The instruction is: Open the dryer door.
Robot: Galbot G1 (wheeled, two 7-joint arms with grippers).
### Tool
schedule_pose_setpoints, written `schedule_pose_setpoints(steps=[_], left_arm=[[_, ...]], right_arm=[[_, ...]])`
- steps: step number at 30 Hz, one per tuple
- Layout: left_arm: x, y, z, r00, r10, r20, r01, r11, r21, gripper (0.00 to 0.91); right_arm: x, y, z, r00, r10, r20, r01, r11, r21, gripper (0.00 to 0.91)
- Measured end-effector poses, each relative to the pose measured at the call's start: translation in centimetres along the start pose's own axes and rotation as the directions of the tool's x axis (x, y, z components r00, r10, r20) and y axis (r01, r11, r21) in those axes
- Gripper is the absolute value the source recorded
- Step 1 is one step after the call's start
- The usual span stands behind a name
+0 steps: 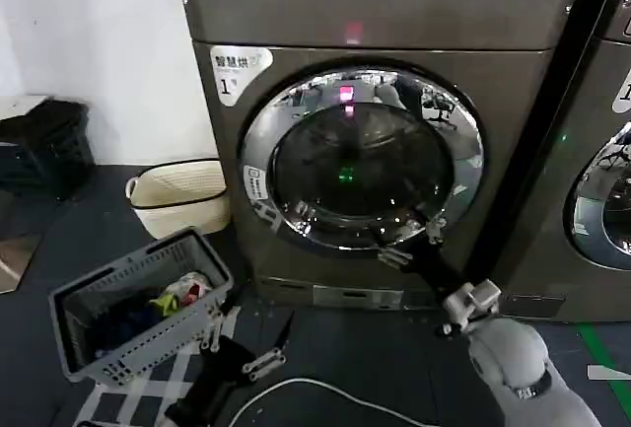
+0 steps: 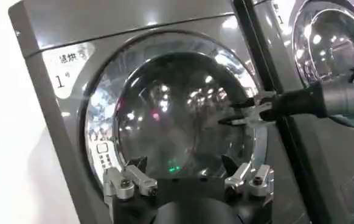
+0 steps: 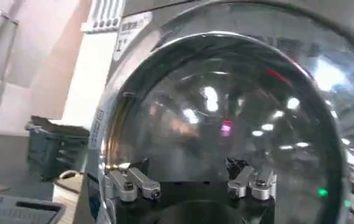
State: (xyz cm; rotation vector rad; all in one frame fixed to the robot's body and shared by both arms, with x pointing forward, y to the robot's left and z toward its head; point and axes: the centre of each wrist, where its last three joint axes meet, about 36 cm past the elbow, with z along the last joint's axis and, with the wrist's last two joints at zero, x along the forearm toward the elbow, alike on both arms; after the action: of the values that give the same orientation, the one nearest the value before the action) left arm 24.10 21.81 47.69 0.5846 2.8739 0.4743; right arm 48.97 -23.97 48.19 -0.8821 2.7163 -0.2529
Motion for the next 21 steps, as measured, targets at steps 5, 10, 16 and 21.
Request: schedule_pose_setpoints(steps=[5, 10, 16, 21], left_arm=[[0.0, 0.0, 0.0, 1.000, -0.004, -0.002, 0.004, 1.000, -0.002, 0.907], [0.1, -0.1, 0.1, 1.000, -0.009, -0.005, 0.009, 1.000, -0.003, 0.907], [0.1, -0.1, 0.2, 1.000, -0.014, -0.006, 0.014, 1.000, -0.004, 0.907], [0.2, -0.1, 0.3, 1.000, -0.015, -0.007, 0.015, 1.000, -0.006, 0.907]], right_arm=[[-1.6, 0.0, 0.4, 0.999, -0.034, 0.002, 0.034, 0.999, 0.001, 0.907], [-3.2, 0.3, 0.6, 0.998, -0.069, 0.004, 0.069, 0.998, -0.002, 0.907], [-4.8, 0.8, 0.9, 0.994, -0.106, 0.009, 0.106, 0.994, 0.000, 0.907], [-6.2, 1.4, 0.9, 0.991, -0.136, 0.015, 0.137, 0.991, -0.004, 0.907]])
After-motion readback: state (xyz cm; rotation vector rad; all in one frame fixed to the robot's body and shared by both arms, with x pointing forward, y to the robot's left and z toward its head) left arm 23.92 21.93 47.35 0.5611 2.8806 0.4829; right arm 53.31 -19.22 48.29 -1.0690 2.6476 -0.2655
